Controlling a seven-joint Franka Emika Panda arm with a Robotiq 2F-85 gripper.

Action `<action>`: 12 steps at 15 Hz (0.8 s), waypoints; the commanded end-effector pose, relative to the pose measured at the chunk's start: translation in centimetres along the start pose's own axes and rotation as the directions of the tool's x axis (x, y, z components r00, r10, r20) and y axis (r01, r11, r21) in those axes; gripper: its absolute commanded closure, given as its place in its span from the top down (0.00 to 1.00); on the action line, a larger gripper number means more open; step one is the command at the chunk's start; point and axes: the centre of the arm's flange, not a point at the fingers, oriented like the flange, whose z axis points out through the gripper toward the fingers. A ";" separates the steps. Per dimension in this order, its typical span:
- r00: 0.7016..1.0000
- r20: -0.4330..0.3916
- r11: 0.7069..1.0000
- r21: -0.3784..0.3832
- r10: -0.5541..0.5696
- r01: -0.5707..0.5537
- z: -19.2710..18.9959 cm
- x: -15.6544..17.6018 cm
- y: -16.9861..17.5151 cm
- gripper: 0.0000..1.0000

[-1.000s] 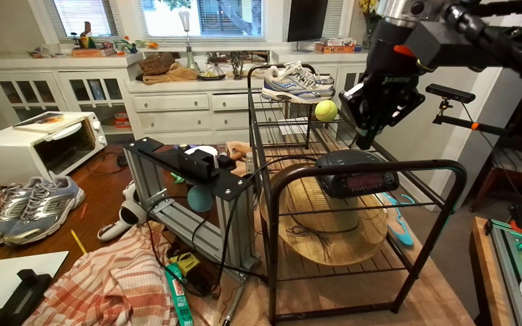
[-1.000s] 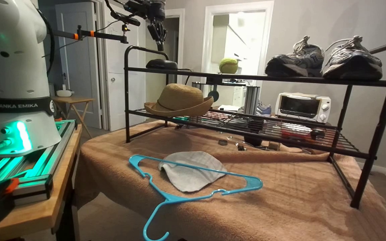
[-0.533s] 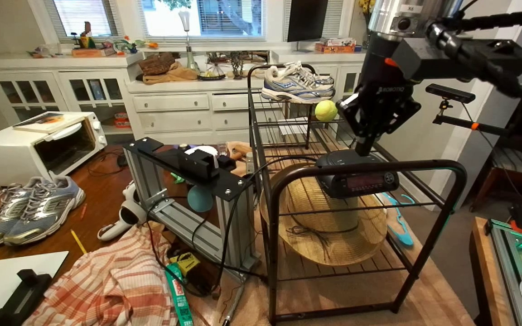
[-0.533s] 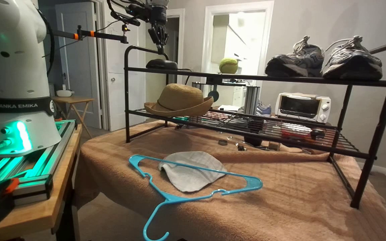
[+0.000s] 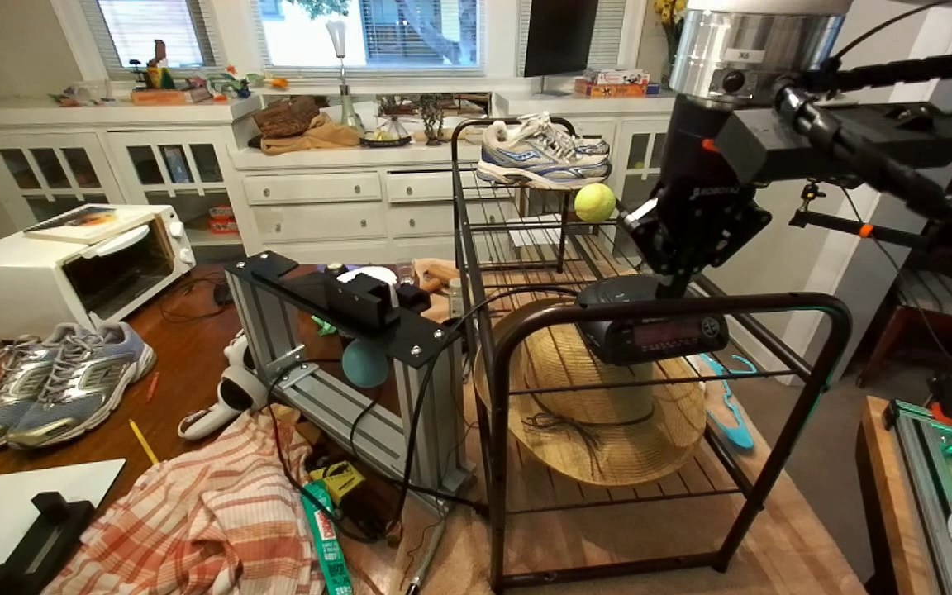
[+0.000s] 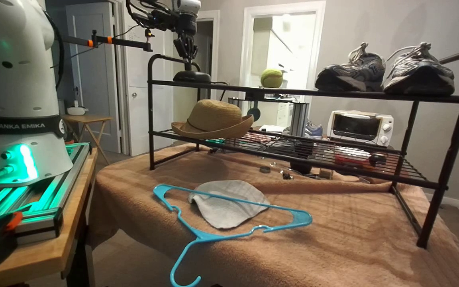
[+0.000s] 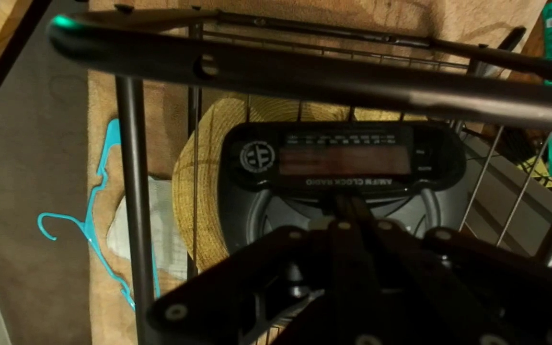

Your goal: Press the top of the black object

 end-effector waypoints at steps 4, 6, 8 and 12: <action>0.997 0.072 1.000 -0.020 -0.022 0.024 3.8 -1.4 0.5 0.00; 0.999 0.049 1.000 -0.012 -0.022 0.022 3.3 -0.8 0.3 0.00; 1.000 0.010 1.000 0.014 -0.013 0.013 1.6 0.2 0.0 0.00; 1.000 -0.009 0.998 0.065 0.013 -0.012 -1.4 1.5 0.0 0.00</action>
